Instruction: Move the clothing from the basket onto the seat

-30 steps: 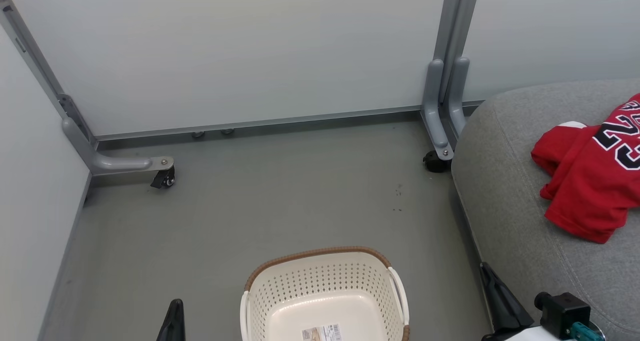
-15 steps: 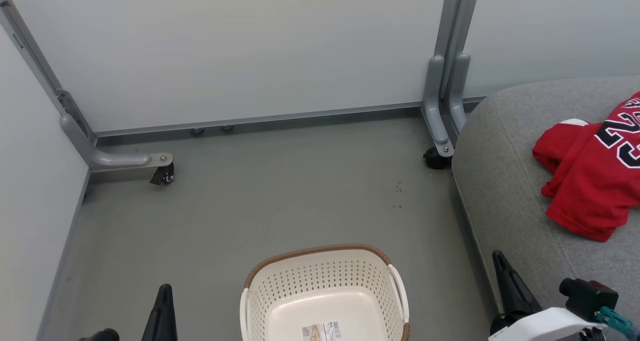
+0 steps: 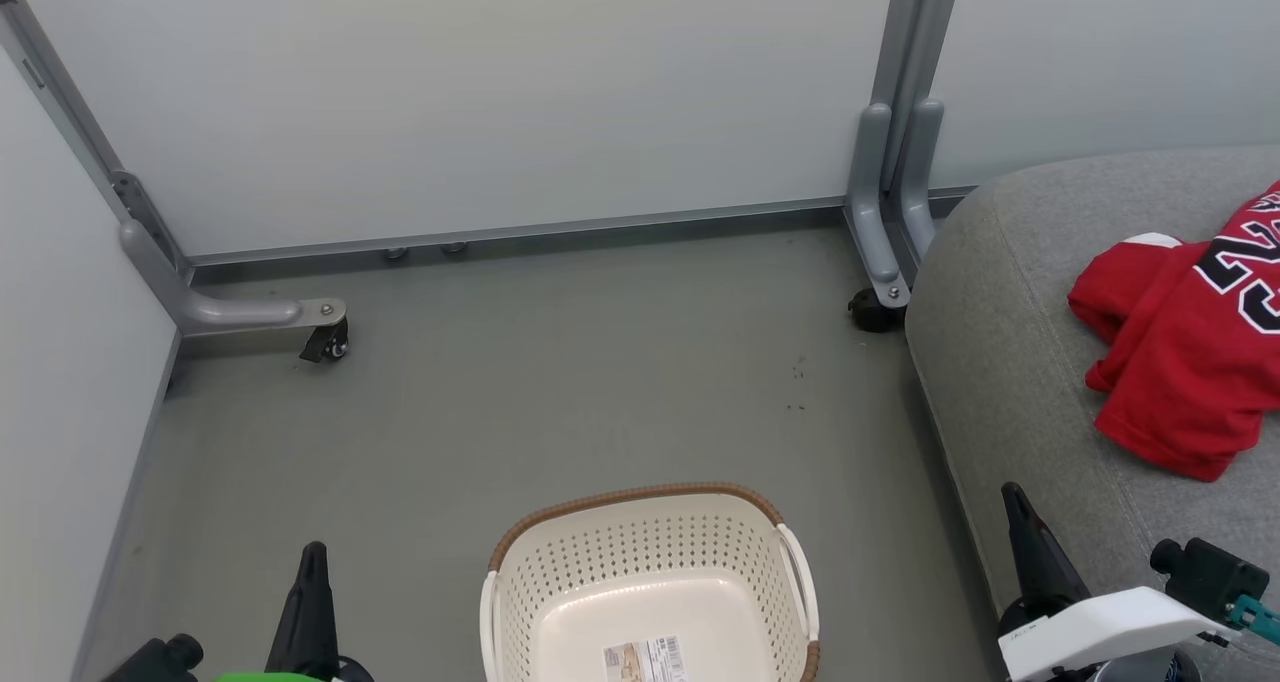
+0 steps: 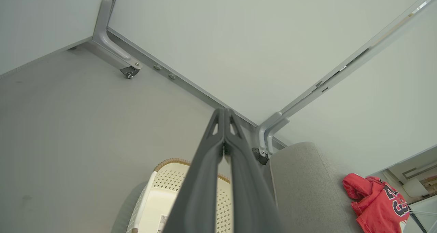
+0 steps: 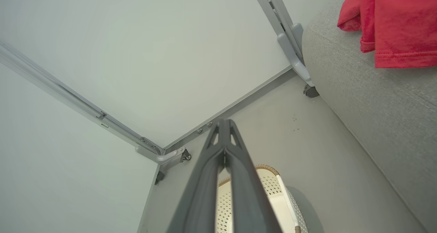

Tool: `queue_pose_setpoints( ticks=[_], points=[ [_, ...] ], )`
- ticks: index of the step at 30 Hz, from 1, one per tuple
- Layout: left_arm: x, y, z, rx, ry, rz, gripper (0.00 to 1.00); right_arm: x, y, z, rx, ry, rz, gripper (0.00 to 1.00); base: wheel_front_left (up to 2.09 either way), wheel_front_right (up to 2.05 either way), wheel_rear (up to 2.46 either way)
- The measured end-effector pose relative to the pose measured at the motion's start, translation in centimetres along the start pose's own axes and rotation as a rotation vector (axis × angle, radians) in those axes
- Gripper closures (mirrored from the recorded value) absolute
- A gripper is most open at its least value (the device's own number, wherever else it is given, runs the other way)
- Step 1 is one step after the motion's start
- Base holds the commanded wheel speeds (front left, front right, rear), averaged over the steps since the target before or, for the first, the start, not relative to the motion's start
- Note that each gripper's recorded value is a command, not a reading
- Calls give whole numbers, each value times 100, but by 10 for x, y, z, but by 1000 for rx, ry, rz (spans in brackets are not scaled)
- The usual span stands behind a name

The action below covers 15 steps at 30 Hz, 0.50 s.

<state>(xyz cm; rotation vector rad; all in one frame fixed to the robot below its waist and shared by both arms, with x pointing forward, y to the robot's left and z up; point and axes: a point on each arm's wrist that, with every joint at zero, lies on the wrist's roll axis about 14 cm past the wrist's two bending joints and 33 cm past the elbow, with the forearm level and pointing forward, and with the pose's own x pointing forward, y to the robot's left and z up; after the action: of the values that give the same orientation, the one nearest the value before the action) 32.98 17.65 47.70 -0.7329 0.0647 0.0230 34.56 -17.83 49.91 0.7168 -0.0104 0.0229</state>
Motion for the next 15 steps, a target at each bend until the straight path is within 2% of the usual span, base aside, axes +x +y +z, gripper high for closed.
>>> queue_pose_setpoints(
  ticks=[15],
  points=[
    [12,2,7,-190,0,10,100,9,-6,4,192,0,-27,100,0,0,0]
  ],
)
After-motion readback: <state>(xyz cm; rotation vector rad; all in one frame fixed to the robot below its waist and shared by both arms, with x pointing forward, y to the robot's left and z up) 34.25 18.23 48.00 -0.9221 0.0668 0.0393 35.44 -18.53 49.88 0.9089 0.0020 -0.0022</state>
